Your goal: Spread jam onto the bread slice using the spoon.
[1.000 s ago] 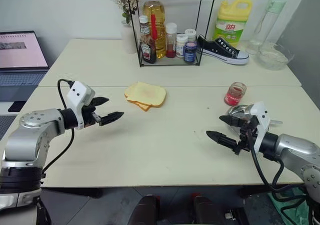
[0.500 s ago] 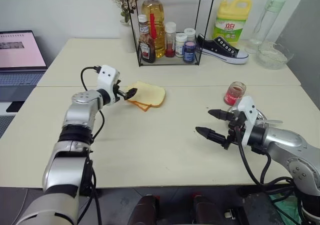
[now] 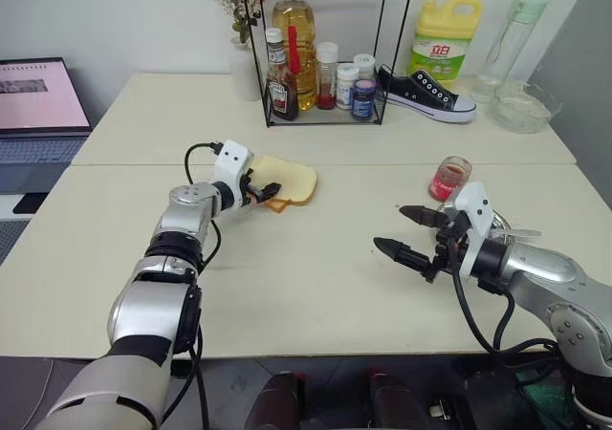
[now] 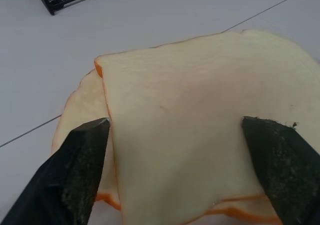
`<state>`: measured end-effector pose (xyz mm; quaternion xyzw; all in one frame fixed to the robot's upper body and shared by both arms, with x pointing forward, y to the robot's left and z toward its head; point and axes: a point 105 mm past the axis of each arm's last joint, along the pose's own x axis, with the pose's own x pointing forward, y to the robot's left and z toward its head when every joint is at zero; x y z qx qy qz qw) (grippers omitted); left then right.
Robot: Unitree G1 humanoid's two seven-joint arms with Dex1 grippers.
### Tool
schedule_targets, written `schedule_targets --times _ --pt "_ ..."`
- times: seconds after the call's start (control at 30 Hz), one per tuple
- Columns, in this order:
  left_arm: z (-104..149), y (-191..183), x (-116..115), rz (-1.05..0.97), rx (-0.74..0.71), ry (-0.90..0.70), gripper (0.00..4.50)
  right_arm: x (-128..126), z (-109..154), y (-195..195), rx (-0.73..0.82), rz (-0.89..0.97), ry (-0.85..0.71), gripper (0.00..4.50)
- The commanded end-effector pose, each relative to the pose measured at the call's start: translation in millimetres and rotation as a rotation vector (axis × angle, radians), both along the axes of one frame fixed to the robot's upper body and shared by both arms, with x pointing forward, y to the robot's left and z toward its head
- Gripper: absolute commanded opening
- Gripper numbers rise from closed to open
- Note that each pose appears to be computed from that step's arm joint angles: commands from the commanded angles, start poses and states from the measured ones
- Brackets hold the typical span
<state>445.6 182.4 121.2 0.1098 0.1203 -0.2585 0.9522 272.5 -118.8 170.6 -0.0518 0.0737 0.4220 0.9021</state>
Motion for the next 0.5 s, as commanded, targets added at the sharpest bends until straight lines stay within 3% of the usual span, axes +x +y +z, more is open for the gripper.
schedule_targets --times 0.03,0.37,0.5 --pt "10.2 -6.8 3.4 -0.021 -0.010 -0.030 3.25 -0.5 14.9 0.3 0.019 -0.001 -0.056 4.50" --pt "15.4 -11.1 6.0 -0.023 -0.023 -0.054 0.03 3.7 18.4 1.2 0.022 -0.006 -0.065 4.50" --pt "21.7 -12.7 6.8 -0.033 -0.029 -0.072 0.03 4.3 18.2 0.6 0.022 -0.009 -0.064 4.50"
